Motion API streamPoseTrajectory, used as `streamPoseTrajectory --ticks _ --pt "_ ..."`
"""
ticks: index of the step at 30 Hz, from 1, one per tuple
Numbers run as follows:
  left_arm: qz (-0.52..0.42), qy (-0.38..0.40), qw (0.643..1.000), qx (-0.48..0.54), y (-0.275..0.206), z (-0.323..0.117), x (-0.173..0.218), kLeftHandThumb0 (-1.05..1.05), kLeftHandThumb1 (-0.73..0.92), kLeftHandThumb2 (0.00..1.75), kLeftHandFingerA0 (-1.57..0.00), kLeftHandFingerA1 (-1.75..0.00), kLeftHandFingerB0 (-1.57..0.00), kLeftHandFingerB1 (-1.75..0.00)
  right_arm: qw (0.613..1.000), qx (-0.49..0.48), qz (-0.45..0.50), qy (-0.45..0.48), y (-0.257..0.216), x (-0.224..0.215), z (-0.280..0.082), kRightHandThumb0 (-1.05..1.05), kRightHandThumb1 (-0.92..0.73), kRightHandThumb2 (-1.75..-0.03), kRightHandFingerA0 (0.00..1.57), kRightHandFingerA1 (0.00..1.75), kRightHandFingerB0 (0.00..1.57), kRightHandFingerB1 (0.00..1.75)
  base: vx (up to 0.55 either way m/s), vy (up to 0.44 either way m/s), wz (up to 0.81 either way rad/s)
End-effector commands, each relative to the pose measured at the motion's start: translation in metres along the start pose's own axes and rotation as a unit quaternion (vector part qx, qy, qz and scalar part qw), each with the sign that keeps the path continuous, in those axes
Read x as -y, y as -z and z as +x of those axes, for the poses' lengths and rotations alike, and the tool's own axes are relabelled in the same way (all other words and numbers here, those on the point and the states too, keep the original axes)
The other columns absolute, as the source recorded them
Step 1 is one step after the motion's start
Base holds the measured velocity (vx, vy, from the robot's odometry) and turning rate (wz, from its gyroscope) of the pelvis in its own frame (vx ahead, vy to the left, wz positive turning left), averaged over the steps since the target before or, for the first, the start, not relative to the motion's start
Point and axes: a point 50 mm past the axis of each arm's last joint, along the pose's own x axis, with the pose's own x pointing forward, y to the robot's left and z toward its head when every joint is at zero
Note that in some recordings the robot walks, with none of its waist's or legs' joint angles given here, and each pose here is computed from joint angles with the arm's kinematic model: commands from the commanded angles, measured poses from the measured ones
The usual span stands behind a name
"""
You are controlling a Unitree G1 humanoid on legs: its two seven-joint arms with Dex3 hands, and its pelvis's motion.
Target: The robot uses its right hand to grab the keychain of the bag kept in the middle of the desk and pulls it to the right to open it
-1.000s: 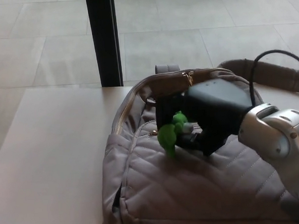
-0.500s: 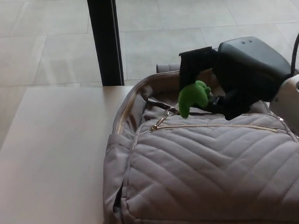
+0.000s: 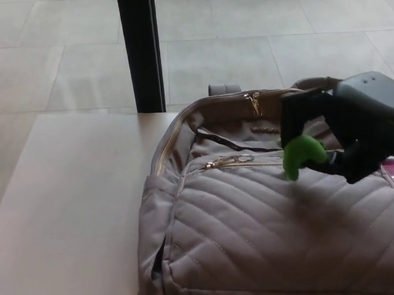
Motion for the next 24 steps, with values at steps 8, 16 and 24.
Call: streamPoseTrajectory --ticks 8,16,24 --pt "0.007 -0.007 1.000 -0.006 0.003 -0.001 -0.007 -0.65 0.58 0.58 -0.61 -0.71 -0.58 -0.59 0.999 -0.038 0.011 -0.009 0.033 -0.017 -0.036 -0.22 -0.54 -1.07 0.89 1.75 0.69 1.51 0.00 0.000 0.00" --pt "0.018 -0.013 1.000 -0.005 0.004 -0.003 -0.006 -0.68 0.60 0.58 -0.65 -0.71 -0.59 -0.59 0.998 -0.054 -0.034 -0.006 0.050 -0.005 -0.047 -0.23 -0.44 -1.15 0.92 1.75 0.66 1.66 0.00 0.000 0.00" --pt "0.022 -0.016 1.000 -0.011 0.008 -0.002 -0.009 -0.70 0.60 0.58 -0.64 -0.70 -0.58 -0.59 0.997 -0.062 -0.050 0.017 0.052 0.009 -0.045 -0.16 -0.51 -1.08 1.09 1.70 0.81 1.27 0.00 0.000 0.00"
